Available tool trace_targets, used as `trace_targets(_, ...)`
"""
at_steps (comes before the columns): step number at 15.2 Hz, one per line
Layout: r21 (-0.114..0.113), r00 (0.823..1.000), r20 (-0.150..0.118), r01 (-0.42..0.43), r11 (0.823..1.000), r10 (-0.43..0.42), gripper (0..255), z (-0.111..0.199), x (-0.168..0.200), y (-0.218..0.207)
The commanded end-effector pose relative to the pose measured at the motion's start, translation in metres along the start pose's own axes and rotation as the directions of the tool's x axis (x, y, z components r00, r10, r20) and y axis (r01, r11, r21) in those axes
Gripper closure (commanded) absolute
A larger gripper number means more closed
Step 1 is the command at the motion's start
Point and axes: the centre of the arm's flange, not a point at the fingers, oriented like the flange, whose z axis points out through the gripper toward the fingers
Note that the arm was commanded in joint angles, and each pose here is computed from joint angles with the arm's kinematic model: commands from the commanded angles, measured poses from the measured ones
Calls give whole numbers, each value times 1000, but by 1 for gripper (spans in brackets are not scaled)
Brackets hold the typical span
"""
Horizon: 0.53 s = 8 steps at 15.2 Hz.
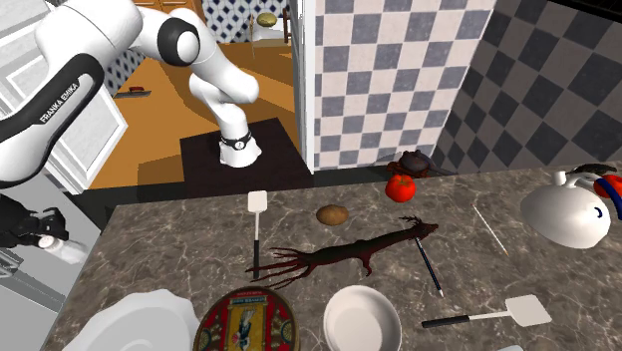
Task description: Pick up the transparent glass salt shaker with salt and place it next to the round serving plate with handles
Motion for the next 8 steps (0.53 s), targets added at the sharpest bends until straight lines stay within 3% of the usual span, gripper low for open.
trace_targets(1, 0, 1000, 0, 0, 1000, 0, 255, 10, 2, 1)
trace_targets(8, 0, 1000, 0, 0, 1000, 0, 255, 48, 10, 4)
